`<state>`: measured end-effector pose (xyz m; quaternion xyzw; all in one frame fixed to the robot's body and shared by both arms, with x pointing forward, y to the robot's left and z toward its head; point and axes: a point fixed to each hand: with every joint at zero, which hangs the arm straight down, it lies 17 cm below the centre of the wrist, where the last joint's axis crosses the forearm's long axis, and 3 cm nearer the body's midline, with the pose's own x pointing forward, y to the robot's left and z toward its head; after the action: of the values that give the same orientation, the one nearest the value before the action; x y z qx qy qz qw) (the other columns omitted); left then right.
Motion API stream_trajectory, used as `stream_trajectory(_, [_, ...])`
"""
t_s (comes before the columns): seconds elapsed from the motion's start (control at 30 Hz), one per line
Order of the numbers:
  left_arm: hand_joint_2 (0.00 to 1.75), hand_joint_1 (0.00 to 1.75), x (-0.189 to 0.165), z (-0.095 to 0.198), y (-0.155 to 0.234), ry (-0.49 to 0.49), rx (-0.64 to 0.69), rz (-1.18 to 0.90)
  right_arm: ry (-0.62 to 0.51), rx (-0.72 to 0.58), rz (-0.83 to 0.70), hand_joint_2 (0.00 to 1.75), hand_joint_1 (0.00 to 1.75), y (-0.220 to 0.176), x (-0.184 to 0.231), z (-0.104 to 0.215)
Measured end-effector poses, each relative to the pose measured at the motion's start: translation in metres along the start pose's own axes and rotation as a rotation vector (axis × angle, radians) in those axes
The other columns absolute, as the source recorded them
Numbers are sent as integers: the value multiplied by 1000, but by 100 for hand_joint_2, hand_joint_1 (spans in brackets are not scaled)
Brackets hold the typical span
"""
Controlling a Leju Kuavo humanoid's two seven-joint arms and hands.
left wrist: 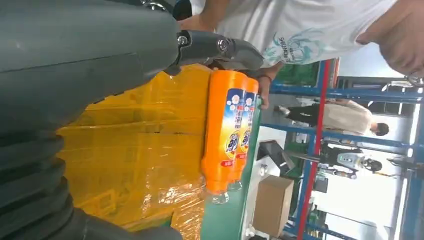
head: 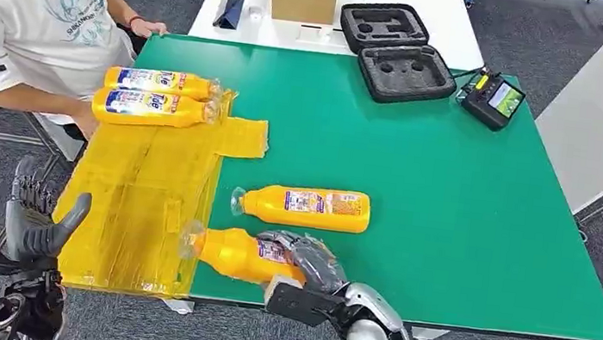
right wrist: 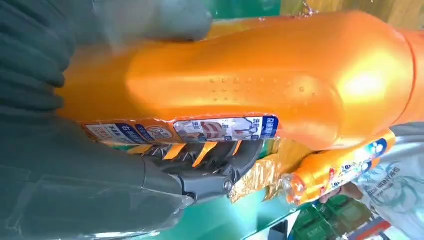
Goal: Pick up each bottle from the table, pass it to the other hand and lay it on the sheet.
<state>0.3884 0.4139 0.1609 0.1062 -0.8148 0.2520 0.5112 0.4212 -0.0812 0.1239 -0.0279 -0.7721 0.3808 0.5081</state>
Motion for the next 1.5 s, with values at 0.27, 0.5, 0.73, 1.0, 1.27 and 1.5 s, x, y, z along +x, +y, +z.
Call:
stream_trajectory(0.27, [175,0,-7,-1,-10,19,-9,50,-232,-225,-273,175,175,-49,50,-9])
stream_trajectory(0.5, [175,0,-21,8,-33,85,-52,138,-362,-509,-464,175,175,-109,86,-15])
stream_trajectory(0.73, [175,0,-35,31,-83,192,-209,275,-329,-604,-474,175,175,-118,72,-14])
stream_trajectory(1.0, [175,0,-21,72,-167,241,-465,350,-237,-657,-514,175,175,-113,41,-12])
stream_trajectory(1.27, [175,0,2,114,-235,227,-680,370,-143,-565,-570,175,175,-67,19,-28])
stream_trajectory(1.5, [175,0,4,133,-263,281,-766,428,-150,-416,-601,175,175,-7,49,-54])
